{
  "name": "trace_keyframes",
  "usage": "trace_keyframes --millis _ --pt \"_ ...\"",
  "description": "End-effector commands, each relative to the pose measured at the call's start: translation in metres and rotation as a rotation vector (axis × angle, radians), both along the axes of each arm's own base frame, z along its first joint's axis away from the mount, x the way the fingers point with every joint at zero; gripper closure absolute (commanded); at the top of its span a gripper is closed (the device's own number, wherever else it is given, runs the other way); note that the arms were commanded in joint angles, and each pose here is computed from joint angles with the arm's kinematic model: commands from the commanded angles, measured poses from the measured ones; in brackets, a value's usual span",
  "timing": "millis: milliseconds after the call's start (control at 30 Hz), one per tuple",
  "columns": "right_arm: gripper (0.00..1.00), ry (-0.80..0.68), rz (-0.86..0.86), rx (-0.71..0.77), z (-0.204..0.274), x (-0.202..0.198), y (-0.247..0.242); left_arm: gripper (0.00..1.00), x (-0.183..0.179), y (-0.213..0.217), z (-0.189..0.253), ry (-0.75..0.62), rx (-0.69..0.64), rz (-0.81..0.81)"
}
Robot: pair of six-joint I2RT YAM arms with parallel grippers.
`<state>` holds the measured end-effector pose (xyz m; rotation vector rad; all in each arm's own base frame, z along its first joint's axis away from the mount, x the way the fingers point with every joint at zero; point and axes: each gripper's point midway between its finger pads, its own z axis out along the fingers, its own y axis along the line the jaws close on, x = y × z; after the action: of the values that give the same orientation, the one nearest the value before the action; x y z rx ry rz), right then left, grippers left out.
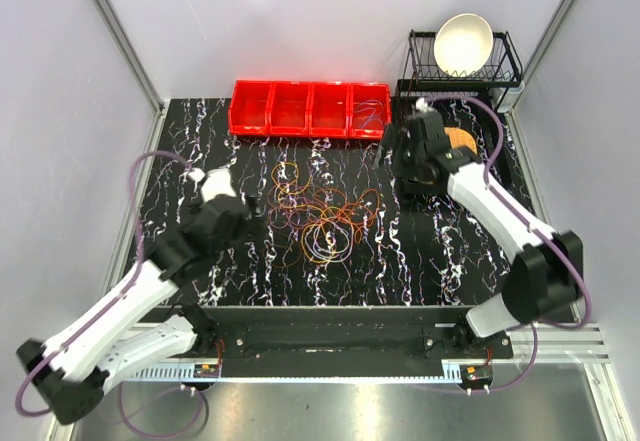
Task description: Untangle the cables
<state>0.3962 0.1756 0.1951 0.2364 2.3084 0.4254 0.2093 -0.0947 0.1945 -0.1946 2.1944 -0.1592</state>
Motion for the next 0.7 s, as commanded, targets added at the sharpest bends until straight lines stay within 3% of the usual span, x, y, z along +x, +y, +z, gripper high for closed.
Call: trace_keyframes --millis 0,267,467,667 --pt "0.0 -0.061 0.028 0.173 0.028 -0.033 0.011 0.06 0.029 -0.049 -0.013 0.013 -0.089 -0.071" --pt "0.04 0.057 0.108 0.226 -0.002 -0.079 0.022 0.11 0.062 -0.077 -0.051 0.007 -0.088 -0.076" --pt "0.05 0.091 0.145 0.214 -0.016 -0.099 0.022 0.21 0.072 -0.083 -0.096 0.097 -0.007 -0.056" --pt "0.05 0.108 0.176 0.223 -0.019 -0.11 0.028 0.17 0.07 -0.081 -0.125 0.155 0.038 -0.057"
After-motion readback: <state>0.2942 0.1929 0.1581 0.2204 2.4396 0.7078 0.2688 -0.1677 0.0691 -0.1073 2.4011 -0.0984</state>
